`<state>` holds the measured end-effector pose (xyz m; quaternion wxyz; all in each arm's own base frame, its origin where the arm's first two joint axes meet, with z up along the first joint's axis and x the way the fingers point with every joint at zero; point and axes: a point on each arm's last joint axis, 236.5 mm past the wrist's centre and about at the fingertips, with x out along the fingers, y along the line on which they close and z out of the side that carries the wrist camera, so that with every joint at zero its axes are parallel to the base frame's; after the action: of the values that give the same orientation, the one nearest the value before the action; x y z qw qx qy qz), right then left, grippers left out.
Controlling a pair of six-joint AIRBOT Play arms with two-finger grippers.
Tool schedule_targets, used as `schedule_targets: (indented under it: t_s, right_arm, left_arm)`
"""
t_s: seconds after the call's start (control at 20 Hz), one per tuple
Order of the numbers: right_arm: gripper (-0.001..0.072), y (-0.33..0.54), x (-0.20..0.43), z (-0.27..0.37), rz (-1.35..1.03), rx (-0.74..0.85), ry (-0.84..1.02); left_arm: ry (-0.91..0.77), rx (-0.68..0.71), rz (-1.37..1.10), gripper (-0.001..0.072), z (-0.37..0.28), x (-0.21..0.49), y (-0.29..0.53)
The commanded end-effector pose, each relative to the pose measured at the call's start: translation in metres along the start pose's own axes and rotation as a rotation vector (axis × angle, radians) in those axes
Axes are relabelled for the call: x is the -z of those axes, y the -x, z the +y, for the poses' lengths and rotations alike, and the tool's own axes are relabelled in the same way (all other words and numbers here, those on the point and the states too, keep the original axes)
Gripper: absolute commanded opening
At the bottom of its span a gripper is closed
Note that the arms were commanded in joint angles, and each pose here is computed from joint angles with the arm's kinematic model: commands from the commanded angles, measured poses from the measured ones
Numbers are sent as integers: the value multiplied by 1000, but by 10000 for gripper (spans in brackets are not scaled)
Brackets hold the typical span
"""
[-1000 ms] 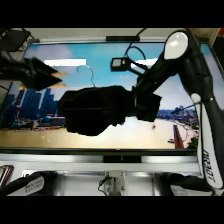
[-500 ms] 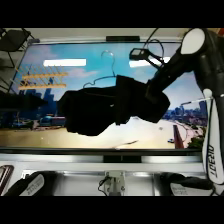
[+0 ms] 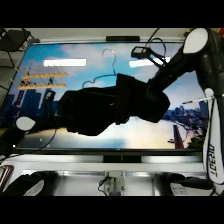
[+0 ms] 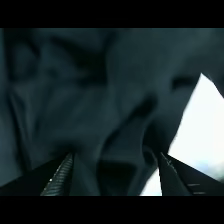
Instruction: Fold the shirts.
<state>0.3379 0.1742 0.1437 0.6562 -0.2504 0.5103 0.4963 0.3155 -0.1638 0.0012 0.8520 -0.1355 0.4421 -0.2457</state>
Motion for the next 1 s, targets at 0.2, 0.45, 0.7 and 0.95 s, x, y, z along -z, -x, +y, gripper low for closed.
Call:
schedule_targets:
  t_s: [0.2,0.45,0.7,0.95]
  right_arm:
    - [65,0,-3,3,-14,-13,5]
    - [65,0,-3,5,-13,-21,1]
    - [65,13,-13,27,-67,-65,-102]
    - [65,12,-24,51,-61,-75,-38]
  left_arm:
    - [17,-38,-11,587,10,0,-19]
    - [1,-18,110,64,8,29,-41]
    - [-11,-85,-169,49,34,-90,16]
    - [-61,-25,-253,49,6,-147,55]
